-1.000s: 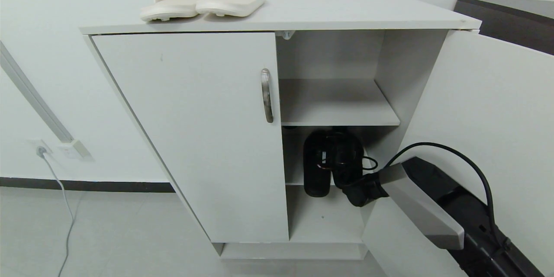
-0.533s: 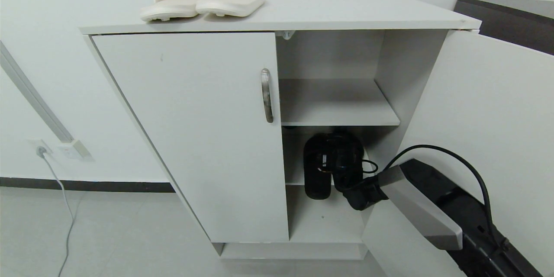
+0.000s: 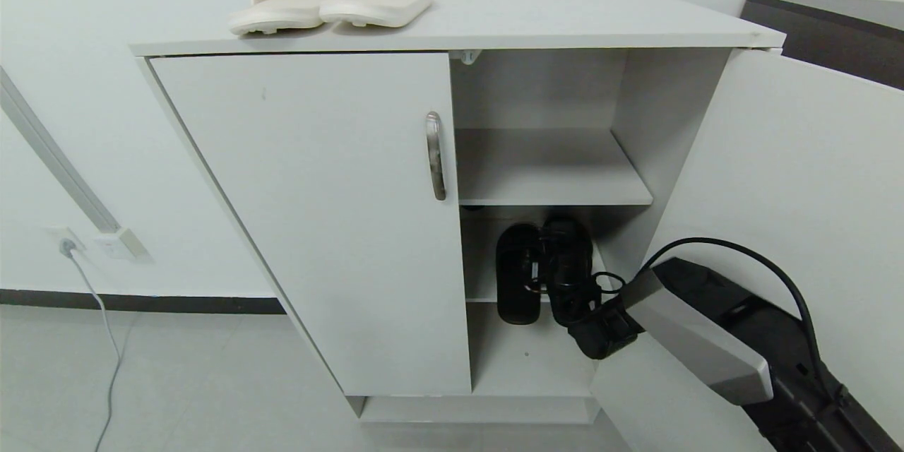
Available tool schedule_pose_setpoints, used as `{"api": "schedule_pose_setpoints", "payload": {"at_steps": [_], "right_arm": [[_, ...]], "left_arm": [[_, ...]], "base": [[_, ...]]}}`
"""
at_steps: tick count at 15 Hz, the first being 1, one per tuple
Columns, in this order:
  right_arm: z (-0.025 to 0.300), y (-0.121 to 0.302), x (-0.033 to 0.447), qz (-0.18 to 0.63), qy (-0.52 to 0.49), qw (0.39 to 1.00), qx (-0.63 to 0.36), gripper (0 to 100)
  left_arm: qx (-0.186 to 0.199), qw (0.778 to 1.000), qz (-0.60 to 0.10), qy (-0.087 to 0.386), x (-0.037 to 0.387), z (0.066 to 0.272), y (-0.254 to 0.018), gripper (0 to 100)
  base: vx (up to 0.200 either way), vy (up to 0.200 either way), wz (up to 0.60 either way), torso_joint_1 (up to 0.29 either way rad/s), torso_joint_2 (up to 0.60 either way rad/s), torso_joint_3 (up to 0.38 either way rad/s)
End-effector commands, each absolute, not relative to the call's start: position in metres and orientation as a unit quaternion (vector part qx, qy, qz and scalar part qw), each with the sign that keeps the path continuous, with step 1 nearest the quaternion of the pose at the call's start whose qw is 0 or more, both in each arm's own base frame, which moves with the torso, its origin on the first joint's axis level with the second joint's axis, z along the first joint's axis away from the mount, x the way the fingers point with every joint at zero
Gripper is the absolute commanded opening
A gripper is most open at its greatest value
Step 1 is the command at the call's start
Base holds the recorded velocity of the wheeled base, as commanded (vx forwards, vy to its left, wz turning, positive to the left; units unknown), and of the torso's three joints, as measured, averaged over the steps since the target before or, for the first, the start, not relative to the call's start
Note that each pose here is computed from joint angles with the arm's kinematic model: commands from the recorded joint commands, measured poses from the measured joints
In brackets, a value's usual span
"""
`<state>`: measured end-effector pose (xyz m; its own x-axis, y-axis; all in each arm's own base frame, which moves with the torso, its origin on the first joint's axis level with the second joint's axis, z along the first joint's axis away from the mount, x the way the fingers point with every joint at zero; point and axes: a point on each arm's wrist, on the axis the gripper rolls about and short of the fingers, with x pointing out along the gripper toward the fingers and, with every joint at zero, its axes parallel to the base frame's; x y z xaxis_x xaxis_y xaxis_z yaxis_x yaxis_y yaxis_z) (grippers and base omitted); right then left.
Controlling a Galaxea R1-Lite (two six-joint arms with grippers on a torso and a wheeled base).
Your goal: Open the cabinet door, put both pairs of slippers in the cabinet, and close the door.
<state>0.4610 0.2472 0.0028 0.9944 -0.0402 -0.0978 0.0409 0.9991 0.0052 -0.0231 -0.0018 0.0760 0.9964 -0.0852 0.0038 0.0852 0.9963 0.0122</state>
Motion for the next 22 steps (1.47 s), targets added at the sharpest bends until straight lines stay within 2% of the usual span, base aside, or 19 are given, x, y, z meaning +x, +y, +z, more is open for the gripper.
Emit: {"api": "schedule_pose_setpoints", "payload": {"at_steps": [1, 7, 9, 15, 19, 22], "right_arm": [[0.018, 0.245, 0.452, -0.017, 0.042, 0.999, 0.007, 100], [0.048, 0.235, 0.391, 0.013, 0.032, 0.999, 0.015, 100], [0.063, 0.234, 0.352, 0.049, 0.033, 0.998, 0.015, 100], [0.069, 0.236, 0.232, 0.153, 0.080, 0.985, -0.015, 100], [0.072, 0.242, 0.217, 0.176, 0.081, 0.981, -0.018, 100], [0.072, 0.241, 0.218, 0.174, 0.081, 0.981, -0.017, 100]], "left_arm": [[0.006, 0.999, -0.043, -0.002, -0.023, 0.076, -0.002, 0], [0.006, 0.999, -0.042, -0.002, -0.023, 0.076, -0.002, 0], [0.006, 0.999, -0.042, -0.002, -0.023, 0.076, -0.002, 0], [0.005, 0.999, -0.043, -0.002, -0.023, 0.076, -0.002, 0], [0.006, 0.999, -0.044, -0.001, -0.023, 0.076, -0.002, 0], [0.005, 0.999, -0.044, -0.001, -0.023, 0.076, -0.002, 0]], "base": [[0.000, 0.000, 0.00, 0.000, 0.00, 0.000], [0.000, 0.000, 0.00, 0.000, 0.00, 0.000], [0.000, 0.000, 0.00, 0.000, 0.00, 0.000], [0.000, 0.000, 0.00, 0.000, 0.00, 0.000], [0.000, 0.000, 0.00, 0.000, 0.00, 0.000], [-0.200, 0.000, 0.00, 0.001, 0.00, 0.002]]}}
